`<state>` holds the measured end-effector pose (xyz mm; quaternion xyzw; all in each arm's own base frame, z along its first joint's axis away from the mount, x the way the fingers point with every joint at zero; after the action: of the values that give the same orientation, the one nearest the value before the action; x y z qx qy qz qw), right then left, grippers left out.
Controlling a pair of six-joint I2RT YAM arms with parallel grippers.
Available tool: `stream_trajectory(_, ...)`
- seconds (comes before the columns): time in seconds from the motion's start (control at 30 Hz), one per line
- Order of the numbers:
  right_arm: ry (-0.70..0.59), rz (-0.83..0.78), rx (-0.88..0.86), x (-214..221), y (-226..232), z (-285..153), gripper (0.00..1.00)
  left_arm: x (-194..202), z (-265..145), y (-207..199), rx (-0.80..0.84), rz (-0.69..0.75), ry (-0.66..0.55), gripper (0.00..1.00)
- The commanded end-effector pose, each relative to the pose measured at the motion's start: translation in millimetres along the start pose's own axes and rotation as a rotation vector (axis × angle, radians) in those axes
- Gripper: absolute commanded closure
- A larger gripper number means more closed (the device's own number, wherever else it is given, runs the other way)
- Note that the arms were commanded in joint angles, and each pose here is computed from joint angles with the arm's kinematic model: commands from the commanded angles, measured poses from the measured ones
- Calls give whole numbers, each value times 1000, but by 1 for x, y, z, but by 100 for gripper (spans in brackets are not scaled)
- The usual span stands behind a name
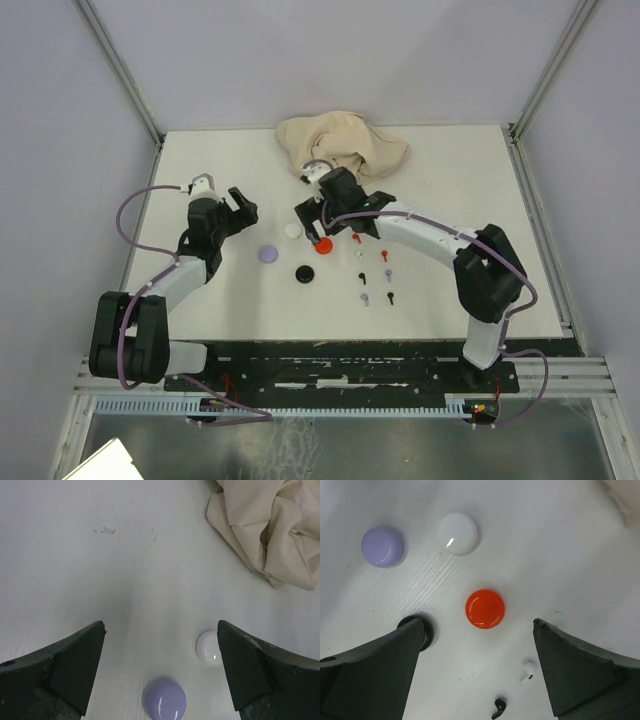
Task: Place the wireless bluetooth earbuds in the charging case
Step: Pick up the charging case at the center of the board.
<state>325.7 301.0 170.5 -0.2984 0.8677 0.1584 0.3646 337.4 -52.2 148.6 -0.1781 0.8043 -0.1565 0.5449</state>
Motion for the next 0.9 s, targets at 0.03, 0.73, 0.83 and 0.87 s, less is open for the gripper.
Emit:
stream_trajectory(0.03,-17,-118,35,-11,41,21,1,-7,4,-4,-22,-48,4,0)
stream_trajectory(0.73,64,-154,27,-13,38,112,12,-15,-11,0,-77,29,43,11)
stream_trajectory(0.83,61,-126,-3,-14,31,115,14,-16,-11,-1,-79,33,44,12)
stream_trajectory(0.87,61,-122,-12,-14,31,117,15,-17,-11,-1,-79,34,44,12)
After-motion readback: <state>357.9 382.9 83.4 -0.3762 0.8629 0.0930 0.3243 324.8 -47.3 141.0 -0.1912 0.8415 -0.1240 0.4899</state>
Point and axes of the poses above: each gripper's point midway between its finger pads, its own z axis out along the fingers, its own y axis along the line the jaws close on, x = y × z, the point moved 6 cm from there along -z, back along the fingers, and after that the axes turned 2 degrees about -z, right-handed, at the moved point
